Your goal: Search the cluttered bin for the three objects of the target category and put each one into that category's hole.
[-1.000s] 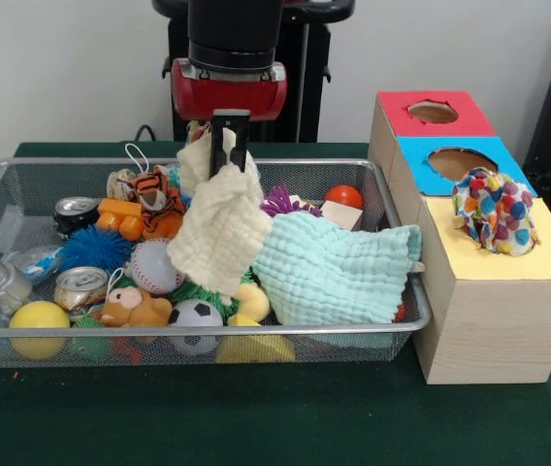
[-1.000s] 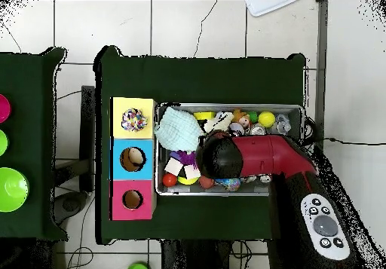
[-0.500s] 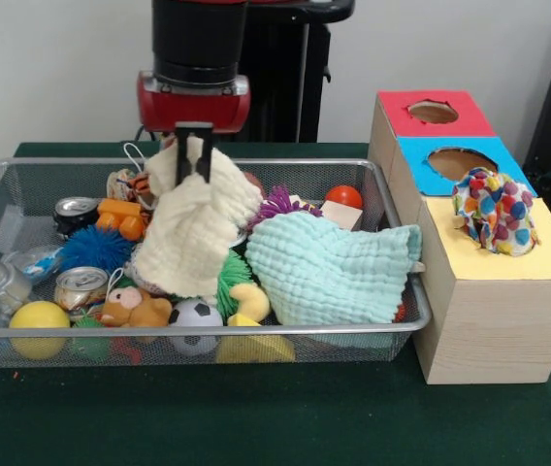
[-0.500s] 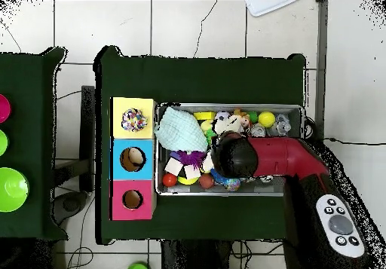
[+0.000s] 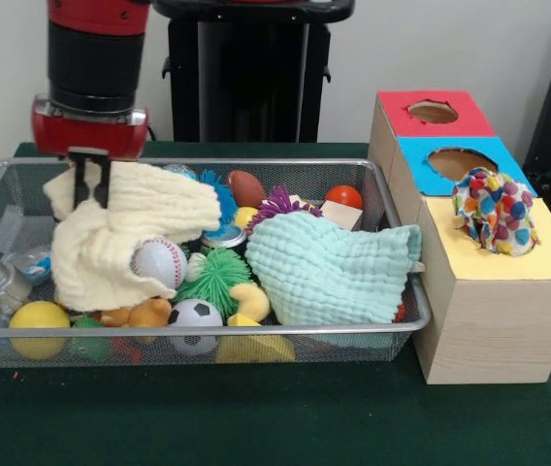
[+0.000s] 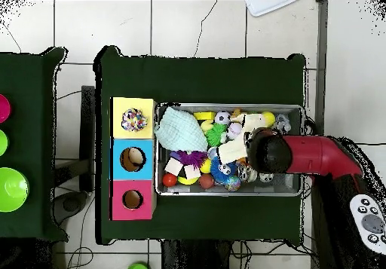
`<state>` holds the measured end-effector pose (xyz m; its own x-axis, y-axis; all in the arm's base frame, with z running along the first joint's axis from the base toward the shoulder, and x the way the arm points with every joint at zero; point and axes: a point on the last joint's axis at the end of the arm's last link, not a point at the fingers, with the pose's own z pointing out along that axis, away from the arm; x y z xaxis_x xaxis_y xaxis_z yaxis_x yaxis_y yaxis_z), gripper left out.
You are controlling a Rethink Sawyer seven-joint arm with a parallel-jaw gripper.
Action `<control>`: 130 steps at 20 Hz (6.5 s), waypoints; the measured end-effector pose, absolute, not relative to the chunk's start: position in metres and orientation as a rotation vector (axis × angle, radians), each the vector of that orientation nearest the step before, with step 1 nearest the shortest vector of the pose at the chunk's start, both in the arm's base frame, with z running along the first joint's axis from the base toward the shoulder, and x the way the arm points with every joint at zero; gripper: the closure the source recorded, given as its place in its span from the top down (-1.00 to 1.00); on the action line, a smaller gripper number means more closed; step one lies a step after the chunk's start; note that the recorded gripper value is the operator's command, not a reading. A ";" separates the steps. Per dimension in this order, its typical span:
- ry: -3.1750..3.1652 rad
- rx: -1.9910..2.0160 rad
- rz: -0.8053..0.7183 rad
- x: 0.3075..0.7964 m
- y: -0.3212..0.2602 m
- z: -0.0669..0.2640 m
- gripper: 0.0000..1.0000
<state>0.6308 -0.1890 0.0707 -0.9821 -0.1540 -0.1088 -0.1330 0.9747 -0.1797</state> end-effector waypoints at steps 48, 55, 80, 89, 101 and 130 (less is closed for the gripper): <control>2.953 -0.453 -0.209 0.702 -0.100 0.132 1.00; 2.962 -0.469 -0.140 0.701 -0.059 0.135 1.00; 2.975 -0.328 0.024 0.690 -0.053 0.068 1.00; 3.035 -0.174 0.181 0.677 -0.046 0.053 1.00; 3.065 -0.223 0.170 0.669 -0.005 0.030 1.00; 2.981 -0.288 -0.061 0.688 -0.003 0.007 -1.00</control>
